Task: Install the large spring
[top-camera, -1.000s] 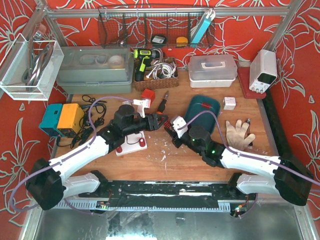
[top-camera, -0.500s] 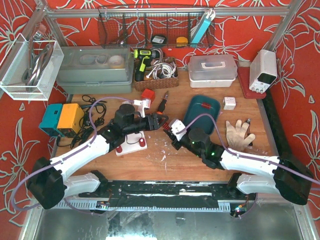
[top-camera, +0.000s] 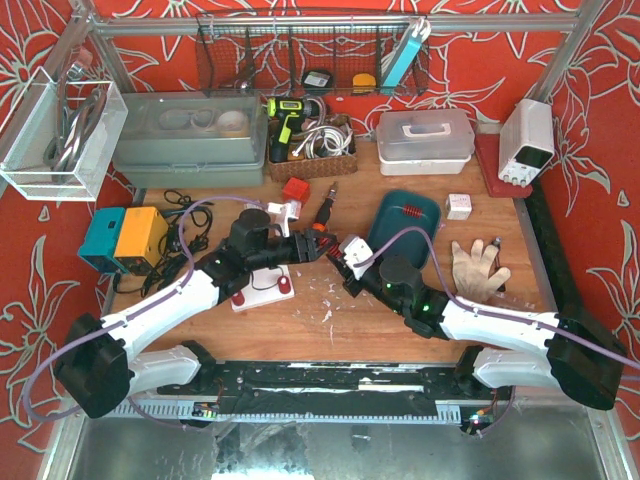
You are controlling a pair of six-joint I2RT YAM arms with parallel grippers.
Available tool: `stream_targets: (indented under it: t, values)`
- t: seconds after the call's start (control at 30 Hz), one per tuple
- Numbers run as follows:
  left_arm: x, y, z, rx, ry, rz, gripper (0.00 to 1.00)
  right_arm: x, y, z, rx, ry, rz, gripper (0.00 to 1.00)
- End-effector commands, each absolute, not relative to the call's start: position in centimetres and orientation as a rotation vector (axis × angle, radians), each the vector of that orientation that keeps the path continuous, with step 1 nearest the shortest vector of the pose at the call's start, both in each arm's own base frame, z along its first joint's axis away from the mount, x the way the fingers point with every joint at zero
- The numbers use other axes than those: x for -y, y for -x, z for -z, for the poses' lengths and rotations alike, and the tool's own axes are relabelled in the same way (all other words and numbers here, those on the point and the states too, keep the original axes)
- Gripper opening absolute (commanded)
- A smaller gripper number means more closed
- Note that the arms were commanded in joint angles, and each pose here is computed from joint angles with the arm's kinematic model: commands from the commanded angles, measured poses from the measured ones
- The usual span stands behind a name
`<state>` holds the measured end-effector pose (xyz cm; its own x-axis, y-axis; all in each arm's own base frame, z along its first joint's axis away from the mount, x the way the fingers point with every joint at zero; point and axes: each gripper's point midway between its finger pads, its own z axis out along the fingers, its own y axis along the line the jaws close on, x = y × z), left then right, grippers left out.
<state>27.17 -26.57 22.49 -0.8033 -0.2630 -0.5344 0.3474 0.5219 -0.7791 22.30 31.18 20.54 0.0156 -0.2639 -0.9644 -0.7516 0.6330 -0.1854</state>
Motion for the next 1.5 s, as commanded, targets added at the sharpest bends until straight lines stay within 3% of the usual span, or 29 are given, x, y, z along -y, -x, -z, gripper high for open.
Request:
stream_targets:
  t: [0.0,0.3,0.47,0.6,0.7,0.9,1.07,1.33,1.47]
  values:
    - [27.0,-26.6,-23.9,-2.089,-0.093,1.378,0.64,-31.3,-22.3,-22.2,-1.492,0.842,-0.476,0.0]
    - [27.0,-26.1,-24.3,-2.073,-0.095,1.427,0.44,-31.5,-22.1,-21.9,-1.494,0.858,-0.484,0.0]
    - [27.3,-25.6,-24.5,-2.058,-0.114,1.468,0.21,-31.8,-22.0,-21.7,-1.498,0.869,-0.491,0.02]
    - [27.2,-25.3,-24.7,-2.045,-0.128,1.483,0.07,-31.8,-22.2,-21.4,-1.51,0.868,-0.484,0.12]
    - [26.6,-25.6,-24.6,-2.026,-0.108,1.452,0.0,-31.8,-22.4,-21.1,-1.537,0.867,-0.472,0.34]
    - [22.8,-27.3,-24.2,-1.974,-0.015,1.173,0.0,-31.4,-23.2,-21.0,-1.596,0.822,-0.442,0.76]
    - [16.5,-29.1,-23.8,-1.89,0.117,0.747,0.0,-30.5,-24.0,-21.3,-1.619,0.736,-0.418,0.98]
    - [9.4,-29.8,-21.8,-1.83,0.251,0.29,0.0,-27.7,-25.3,-22.1,-1.632,0.587,-0.302,0.99]
    - [8.9,-30.3,-20.1,-1.849,0.274,0.235,0.0,-26.3,-25.8,-22.3,-1.626,0.529,-0.25,0.99]
